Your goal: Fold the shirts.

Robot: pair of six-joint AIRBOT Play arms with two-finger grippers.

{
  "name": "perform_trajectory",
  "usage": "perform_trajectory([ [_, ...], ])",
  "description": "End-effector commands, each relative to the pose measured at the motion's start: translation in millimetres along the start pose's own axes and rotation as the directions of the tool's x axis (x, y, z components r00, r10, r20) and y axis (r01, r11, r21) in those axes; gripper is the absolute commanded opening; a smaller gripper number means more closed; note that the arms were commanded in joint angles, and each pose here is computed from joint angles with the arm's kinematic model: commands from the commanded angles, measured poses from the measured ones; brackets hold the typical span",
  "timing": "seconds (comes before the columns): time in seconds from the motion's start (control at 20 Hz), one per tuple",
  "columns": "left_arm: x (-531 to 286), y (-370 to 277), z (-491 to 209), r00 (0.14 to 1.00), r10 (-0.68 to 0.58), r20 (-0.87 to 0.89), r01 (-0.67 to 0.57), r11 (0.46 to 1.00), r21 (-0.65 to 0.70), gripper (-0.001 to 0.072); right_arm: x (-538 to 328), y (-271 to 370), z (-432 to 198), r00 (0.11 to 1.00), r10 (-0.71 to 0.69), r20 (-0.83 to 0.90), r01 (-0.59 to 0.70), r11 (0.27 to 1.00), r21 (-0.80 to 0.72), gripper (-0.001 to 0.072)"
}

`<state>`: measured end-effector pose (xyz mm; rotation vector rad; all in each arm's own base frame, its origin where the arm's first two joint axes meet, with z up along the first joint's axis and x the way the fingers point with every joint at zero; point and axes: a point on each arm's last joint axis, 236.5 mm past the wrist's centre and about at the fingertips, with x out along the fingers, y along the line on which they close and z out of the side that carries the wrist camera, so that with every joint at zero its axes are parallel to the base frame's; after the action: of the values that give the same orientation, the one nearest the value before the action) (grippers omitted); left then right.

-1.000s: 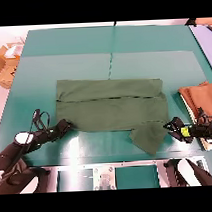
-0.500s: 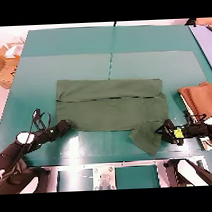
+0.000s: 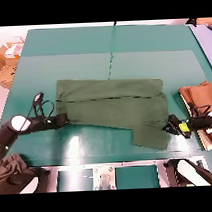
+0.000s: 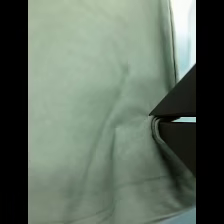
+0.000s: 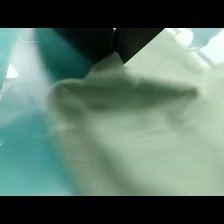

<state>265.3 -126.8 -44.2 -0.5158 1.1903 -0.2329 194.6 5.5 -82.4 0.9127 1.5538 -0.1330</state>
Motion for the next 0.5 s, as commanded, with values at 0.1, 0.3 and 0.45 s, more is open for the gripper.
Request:
perform_trajectory([
  [0.1,-50.3,4.5,35.4,0.985,0.171,0.012,-0.17,0.971,0.166,0.0026,-62.5,61.0,28.9,0.989,0.124,0.08,-0.118,0.99,-0.083,0.002],
  [0.3,-60.4,-17.7,81.7,0.983,0.128,0.135,-0.155,0.965,0.214,0.0026,-93.4,120.7,65.3,0.952,0.204,0.227,-0.151,0.961,-0.229,0.002],
  [0.45,-39.3,-22.7,112.2,0.985,0.141,0.1,-0.162,0.953,0.254,0.0027,-96.0,162.1,94.0,0.934,0.241,0.263,-0.16,0.942,-0.295,0.0019],
])
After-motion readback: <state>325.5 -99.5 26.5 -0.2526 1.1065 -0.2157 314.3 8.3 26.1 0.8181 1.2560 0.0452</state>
